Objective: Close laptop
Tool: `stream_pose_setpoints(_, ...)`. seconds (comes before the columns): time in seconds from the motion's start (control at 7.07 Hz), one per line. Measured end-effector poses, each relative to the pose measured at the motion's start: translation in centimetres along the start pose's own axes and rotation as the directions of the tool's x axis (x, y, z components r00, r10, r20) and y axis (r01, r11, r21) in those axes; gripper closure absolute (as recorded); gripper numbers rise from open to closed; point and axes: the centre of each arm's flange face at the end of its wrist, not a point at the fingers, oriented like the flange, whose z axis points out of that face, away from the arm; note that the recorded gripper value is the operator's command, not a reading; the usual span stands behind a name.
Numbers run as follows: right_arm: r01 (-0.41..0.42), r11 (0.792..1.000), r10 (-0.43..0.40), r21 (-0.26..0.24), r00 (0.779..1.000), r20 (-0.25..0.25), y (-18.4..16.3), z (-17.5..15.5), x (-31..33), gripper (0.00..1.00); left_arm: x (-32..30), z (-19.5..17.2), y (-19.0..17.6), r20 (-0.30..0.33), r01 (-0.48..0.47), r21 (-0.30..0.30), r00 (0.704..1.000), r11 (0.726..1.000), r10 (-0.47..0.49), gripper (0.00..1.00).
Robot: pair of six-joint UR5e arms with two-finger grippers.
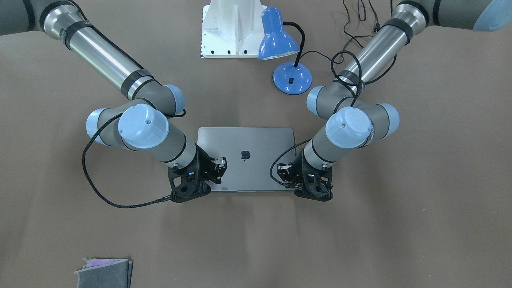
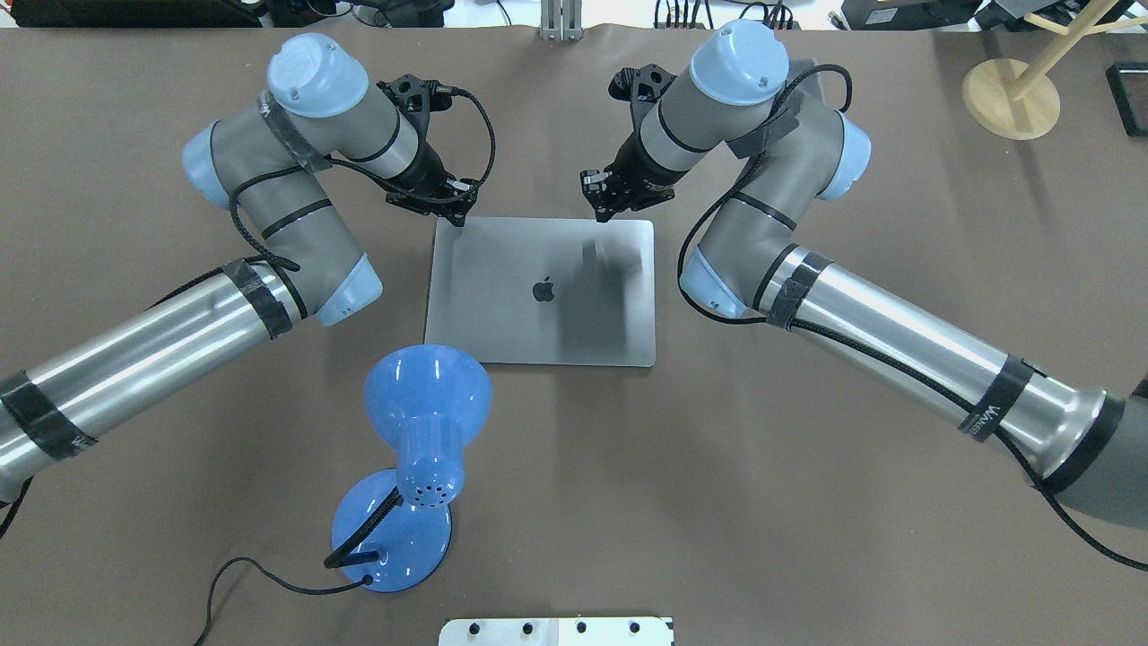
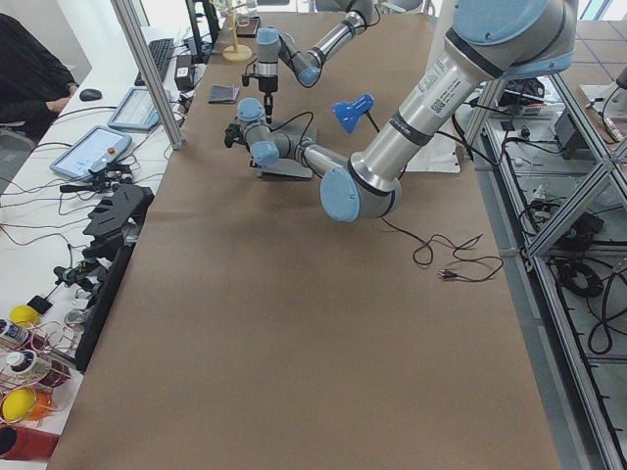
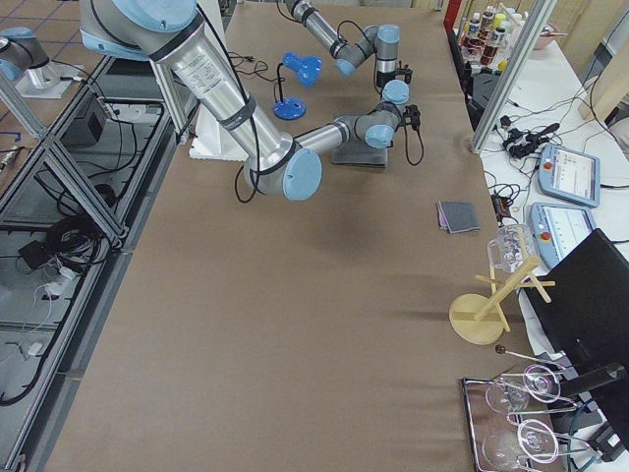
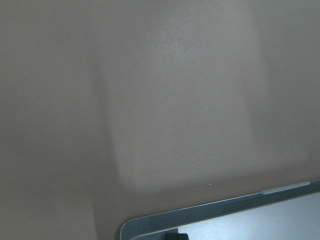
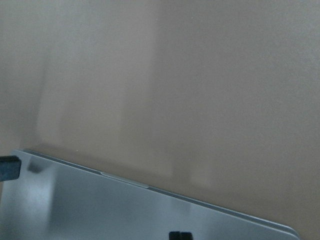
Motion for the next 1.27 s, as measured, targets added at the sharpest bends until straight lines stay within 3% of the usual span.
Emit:
stream_pose_setpoints(0.28, 0.001, 1.0, -0.001, 0.003, 1.0, -0.018, 0.0, 1.1, -0.4, 1.0, 0.2, 0.8, 0.4, 0.005, -0.004, -0.001, 1.0, 1.0, 0.004, 1.0)
stream_pose_setpoints(0.57, 0.007, 1.0, -0.007, 0.026, 1.0, -0.002, -1.0, -0.3, -1.8, 1.0, 1.2, -0.3, 0.1, -0.021, -0.012, 0.011, 1.0, 1.0, 0.012, 1.0)
stream_pose_setpoints(0.71, 0.001, 0.999, -0.002, 0.041, 1.0, 0.018, -2.2, -2.4, -2.0, 0.41, 1.7, -2.1, -0.6, -0.049, -0.004, 0.017, 0.999, 1.0, 0.005, 0.22)
stream_pose_setpoints(0.85, -0.014, 0.999, 0.012, 0.038, 0.999, 0.046, -3.7, -5.4, -1.2, 0.07, 1.4, -4.9, -1.8, -0.084, 0.019, 0.014, 0.996, 1.0, -0.017, 0.02)
stream_pose_setpoints(1.13, -0.064, 0.998, 0.063, 0.013, 0.994, 0.085, -5.9, -12.1, 3.7, 0.01, 0.0, -10.7, -2.6, -0.13, 0.064, 0.034, 0.99, 0.997, -0.059, 0.02)
stream_pose_setpoints(1.27, -0.107, 0.994, 0.106, 0.01, 0.992, 0.067, -6.4, -15.4, 7.4, 0.01, -2.8, -13.9, -2.6, -0.122, 0.1, 0.067, 0.988, 0.993, -0.091, 0.02)
